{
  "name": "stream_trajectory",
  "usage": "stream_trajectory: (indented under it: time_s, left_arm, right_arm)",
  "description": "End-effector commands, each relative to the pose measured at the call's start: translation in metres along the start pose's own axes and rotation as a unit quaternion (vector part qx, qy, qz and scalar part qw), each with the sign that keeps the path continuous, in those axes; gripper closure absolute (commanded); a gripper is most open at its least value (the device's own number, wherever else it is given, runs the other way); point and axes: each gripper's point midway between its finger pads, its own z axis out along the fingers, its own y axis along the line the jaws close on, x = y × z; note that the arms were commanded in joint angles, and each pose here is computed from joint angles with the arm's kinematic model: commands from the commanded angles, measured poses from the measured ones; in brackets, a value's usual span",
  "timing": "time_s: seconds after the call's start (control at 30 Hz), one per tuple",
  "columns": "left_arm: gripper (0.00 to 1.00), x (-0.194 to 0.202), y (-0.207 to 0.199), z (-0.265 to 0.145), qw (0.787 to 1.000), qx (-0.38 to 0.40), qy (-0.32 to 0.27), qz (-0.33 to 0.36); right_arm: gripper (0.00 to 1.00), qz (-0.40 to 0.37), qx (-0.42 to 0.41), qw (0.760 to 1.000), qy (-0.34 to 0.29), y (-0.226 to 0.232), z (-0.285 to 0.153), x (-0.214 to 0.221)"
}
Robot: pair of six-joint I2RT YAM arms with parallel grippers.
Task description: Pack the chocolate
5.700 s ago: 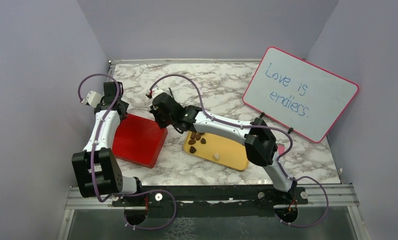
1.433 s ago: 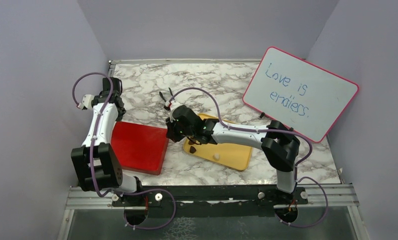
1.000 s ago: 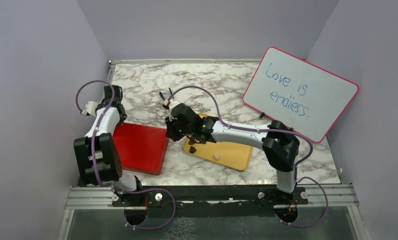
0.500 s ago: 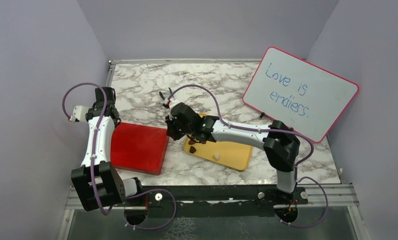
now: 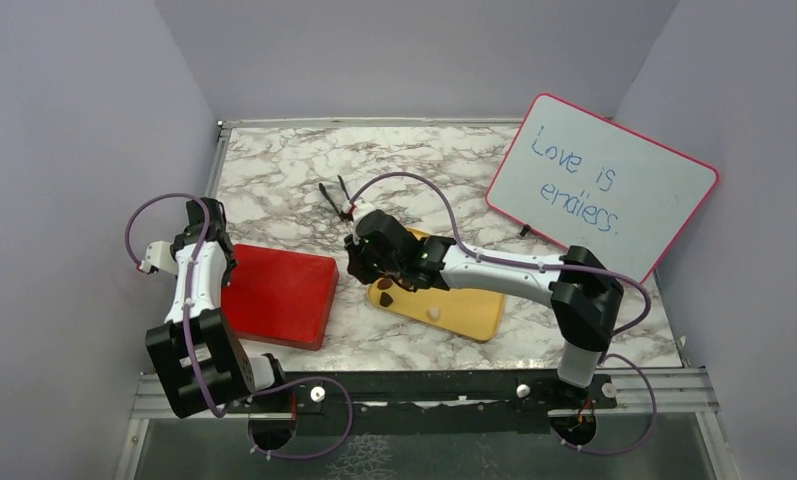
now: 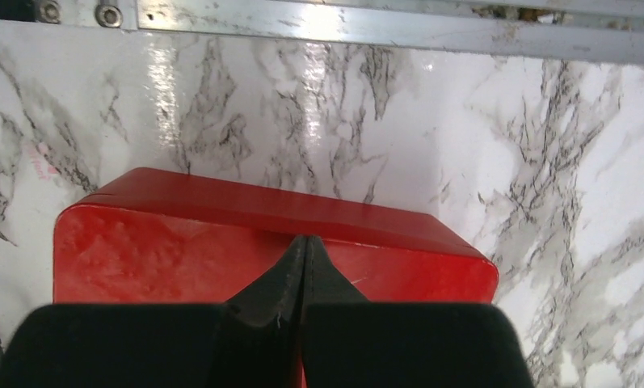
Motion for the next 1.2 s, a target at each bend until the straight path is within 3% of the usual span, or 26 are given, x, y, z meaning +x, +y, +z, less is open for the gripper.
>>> stream_trajectory:
  time_s: [0.0,0.17,0.27,0.43,0.53,0.57,0.67,0.77,0.83,0.9,1.07,1.17]
  left_arm:
    - [0.95,0.008,-0.012,-0.012,0.997,0.035,0.050,0.042]
    - [0.63,-0.021,-0.062,-0.063,0.981,0.179,0.025,0.074]
    - [0.57,-0.019,-0.097,-0.103,0.945,0.295,0.025,0.136]
    - [0.39,0.016,-0.127,-0.158,0.875,0.420,0.040,0.239]
    - [0.04,0.041,-0.137,-0.191,0.826,0.480,0.049,0.292]
    - [0.01,0.052,-0.138,-0.203,0.805,0.502,0.058,0.313]
    - [0.01,0.083,-0.136,-0.236,0.738,0.563,0.088,0.361]
    - [0.01,0.117,-0.122,-0.273,0.645,0.633,0.108,0.415]
    - [0.01,0.136,-0.108,-0.288,0.600,0.660,0.109,0.439]
    - [0.01,0.147,-0.095,-0.295,0.567,0.676,0.109,0.458]
    - [0.01,0.156,-0.067,-0.314,0.510,0.715,0.120,0.463]
    - [0.01,0.155,-0.048,-0.330,0.461,0.744,0.119,0.468]
  right_arm:
    - [0.80,-0.005,0.022,0.999,-0.034,-0.006,-0.030,-0.018]
    - [0.40,0.009,0.036,0.997,-0.066,-0.011,-0.056,-0.035]
    - [0.01,0.017,0.041,0.995,-0.086,-0.013,-0.077,-0.045]
    - [0.00,0.030,0.070,0.991,-0.114,-0.024,-0.104,-0.058]
    - [0.00,0.052,0.096,0.985,-0.135,-0.035,-0.123,-0.063]
    - [0.00,0.050,0.102,0.984,-0.140,-0.039,-0.128,-0.062]
    - [0.00,0.047,0.129,0.980,-0.144,-0.056,-0.143,-0.059]
    - [0.00,0.059,0.153,0.976,-0.139,-0.073,-0.163,-0.052]
    - [0.00,0.060,0.159,0.975,-0.144,-0.079,-0.177,-0.047]
    - [0.00,0.058,0.156,0.974,-0.154,-0.083,-0.188,-0.039]
    - [0.00,0.105,0.153,0.967,-0.176,-0.088,-0.225,-0.029]
    - [0.00,0.142,0.169,0.957,-0.190,-0.096,-0.252,-0.028]
